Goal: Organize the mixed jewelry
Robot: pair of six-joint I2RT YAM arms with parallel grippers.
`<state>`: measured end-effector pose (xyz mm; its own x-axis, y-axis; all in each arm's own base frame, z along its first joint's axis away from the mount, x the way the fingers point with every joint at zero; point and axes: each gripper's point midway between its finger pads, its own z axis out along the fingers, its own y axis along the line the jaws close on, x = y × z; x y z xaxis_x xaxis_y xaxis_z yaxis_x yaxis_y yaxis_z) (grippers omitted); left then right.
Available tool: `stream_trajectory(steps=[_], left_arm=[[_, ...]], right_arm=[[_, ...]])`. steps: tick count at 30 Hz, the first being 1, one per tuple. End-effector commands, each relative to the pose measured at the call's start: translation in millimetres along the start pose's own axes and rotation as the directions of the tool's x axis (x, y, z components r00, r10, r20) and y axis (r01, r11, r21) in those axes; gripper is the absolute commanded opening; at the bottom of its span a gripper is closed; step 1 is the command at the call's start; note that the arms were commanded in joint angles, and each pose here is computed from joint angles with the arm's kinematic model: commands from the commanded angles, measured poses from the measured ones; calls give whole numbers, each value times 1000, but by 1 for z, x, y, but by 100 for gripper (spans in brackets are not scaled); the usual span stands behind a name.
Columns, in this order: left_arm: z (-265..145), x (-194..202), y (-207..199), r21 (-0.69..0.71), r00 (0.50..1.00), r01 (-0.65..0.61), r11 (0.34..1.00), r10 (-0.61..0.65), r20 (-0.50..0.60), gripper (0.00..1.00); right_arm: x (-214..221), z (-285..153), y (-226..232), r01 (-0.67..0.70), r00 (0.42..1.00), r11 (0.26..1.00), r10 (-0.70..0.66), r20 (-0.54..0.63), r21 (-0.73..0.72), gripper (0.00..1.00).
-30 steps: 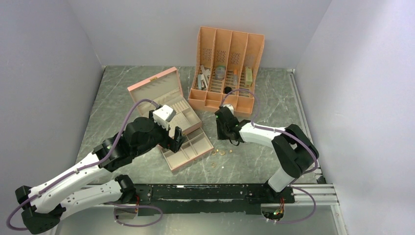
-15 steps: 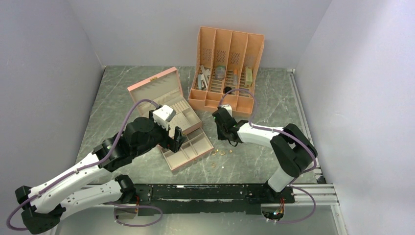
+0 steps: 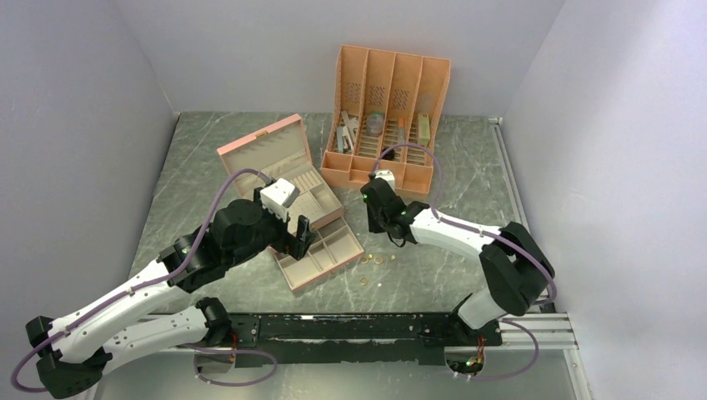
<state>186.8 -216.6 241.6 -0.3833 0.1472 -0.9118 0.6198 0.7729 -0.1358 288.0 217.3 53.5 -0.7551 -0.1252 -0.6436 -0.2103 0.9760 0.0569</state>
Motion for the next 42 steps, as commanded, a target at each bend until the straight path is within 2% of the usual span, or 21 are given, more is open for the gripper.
stream_trajectory(steps=[1, 8, 15, 22, 30, 38, 42], left_arm=[[-3, -3, -3, 16, 1000, -15, 1000, 15, 9, 97], [-3, -2, -2, 10, 1000, -15, 1000, 14, 10, 97], [-4, -3, -2, 11, 1000, -14, 1000, 14, 13, 97], [-3, -3, -2, 11, 1000, -13, 1000, 13, 12, 97], [-3, -2, -2, 13, 1000, -13, 1000, 13, 8, 97], [-3, -2, -2, 13, 1000, -11, 1000, 11, 8, 97], [-4, -2, -2, 13, 1000, -12, 1000, 11, 10, 97]], right_arm=[[-20, -19, 5, 0, 998, 1000, 0, 56, -3, 0], [-29, -48, 28, 26, 996, 998, -20, 91, -63, 0], [-22, -79, 63, 88, 993, 978, -71, 95, -188, 0], [2, -100, 102, 144, 990, 916, -132, 58, -374, 0], [23, -110, 139, 137, 987, 830, -157, 8, -540, 0], [39, -90, 142, 106, 982, 855, -171, -82, -508, 0], [45, -88, 150, 93, 980, 835, -173, -99, -542, 0]])
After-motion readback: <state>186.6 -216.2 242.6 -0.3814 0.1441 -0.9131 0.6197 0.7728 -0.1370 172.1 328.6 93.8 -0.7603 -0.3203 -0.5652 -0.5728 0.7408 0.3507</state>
